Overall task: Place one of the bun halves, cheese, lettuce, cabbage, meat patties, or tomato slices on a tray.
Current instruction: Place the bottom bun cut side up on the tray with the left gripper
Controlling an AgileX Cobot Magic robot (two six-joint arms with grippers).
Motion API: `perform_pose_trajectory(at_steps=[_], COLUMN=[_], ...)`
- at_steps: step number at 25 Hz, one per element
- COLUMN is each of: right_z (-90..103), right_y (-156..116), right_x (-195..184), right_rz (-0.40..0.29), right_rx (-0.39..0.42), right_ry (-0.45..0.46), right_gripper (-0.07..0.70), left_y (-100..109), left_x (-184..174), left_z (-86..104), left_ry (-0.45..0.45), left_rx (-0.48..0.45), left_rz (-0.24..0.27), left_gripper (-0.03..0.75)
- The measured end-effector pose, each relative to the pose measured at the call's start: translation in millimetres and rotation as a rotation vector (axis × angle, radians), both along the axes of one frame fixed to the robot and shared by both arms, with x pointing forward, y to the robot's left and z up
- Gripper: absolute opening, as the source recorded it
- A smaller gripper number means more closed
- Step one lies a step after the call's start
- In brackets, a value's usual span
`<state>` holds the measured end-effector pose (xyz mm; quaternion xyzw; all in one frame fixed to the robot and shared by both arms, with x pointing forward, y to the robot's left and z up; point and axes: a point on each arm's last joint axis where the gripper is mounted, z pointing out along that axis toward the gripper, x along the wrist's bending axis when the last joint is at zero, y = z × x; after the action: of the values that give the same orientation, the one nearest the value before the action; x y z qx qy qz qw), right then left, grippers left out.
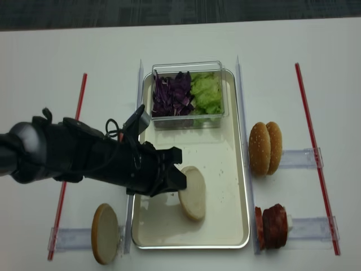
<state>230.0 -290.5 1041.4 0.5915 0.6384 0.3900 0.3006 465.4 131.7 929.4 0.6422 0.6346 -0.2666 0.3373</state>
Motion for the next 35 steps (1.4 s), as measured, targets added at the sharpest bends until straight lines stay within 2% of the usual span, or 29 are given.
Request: perform_pose_trajectory(at_steps=[6,13,24,27,31,35], right_z=[0.0,0.0,0.0,0.0,0.0,0.0], right_y=[0.0,0.0,0.0,0.0,0.0,0.0], right_x=[0.0,0.0,0.0,0.0,0.0,0.0], right_rz=[0.0,0.0,0.0,0.0,0.0,0.0], right_rx=[0.0,0.0,0.0,0.0,0.0,0.0], right_ry=[0.0,0.0,0.0,0.0,0.0,0.0], right_gripper=[0.549,0.549,0.549,0.549,0.549,0.549], left_y=[-1.6,0.0,-0.3,-1.7,-2.6,-2.8], left_x=[3.9,7.1,6.7,5.4,4.9,4.6], left_z=[-3.8,-5.9,-5.6,-7.8,-13.1,-13.9], left_ry=[-0.016,-0.029,-0.026,-0.006,0.019,0.008], left_rx=[-0.02,0.003,-0.002,-0.015,-0.018,-0.018], left_rz=[0.015,0.049,0.045,0.03,0.022,0.005], left_gripper=[0.041,0.041,0.053,0.123,0.309,0.447])
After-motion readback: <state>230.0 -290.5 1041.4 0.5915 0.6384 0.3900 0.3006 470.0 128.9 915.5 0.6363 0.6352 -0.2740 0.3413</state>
